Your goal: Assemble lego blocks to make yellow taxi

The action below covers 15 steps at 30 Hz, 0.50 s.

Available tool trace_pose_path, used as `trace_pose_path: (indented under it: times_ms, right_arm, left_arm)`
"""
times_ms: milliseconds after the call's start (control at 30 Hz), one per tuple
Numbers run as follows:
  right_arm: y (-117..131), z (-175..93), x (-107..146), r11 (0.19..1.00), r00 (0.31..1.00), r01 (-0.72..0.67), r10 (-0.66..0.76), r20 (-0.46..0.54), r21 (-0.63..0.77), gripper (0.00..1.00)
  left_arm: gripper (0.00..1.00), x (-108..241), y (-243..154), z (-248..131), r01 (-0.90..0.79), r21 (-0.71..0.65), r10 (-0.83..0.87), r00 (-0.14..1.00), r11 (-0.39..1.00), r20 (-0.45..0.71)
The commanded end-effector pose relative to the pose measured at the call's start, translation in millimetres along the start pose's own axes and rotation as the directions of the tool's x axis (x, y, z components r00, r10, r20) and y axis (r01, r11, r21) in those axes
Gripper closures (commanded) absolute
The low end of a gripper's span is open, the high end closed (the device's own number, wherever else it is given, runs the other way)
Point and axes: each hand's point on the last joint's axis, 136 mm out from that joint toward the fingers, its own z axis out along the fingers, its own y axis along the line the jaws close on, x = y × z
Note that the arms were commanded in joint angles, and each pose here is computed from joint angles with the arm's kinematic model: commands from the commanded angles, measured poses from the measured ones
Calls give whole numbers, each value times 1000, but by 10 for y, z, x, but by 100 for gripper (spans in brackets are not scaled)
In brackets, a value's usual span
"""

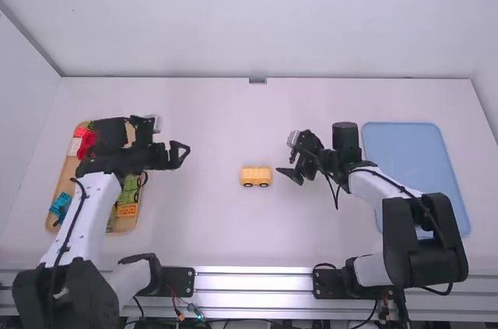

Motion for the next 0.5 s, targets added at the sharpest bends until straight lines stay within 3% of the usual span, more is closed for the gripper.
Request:
trace_pose_path:
  times_ms: [0, 233, 267, 333, 400, 467]
  right_arm:
    - [38, -8, -67, 1000, 1000, 5, -4, 28, -15, 1]
    - [101, -3, -119, 999, 998, 6, -3, 56, -48, 1]
    - [110, 15, -132, 999, 998, -15, 18, 54, -50, 1]
    - [104, 31, -151, 998, 997, -45, 47, 53, -46, 1]
    - [66, 52, -141, 996, 996, -82, 83, 37, -22, 1]
    - [61, 68, -135, 997, 996, -80, 80, 28, -13, 1]
  left_arm:
    - [1, 108, 284, -114, 461, -125, -460, 887, 878, 37]
    - [1, 421, 875, -336, 728, -384, -712, 669, 568, 214]
    - [1, 504, 982, -399, 779, -417, -755, 598, 468, 270]
    - [1, 583, 1065, -464, 820, -436, -784, 529, 372, 326]
    - [1, 738, 1196, -600, 871, -453, -809, 400, 189, 431]
    - [1, 810, 1246, -665, 882, -457, -806, 351, 114, 476]
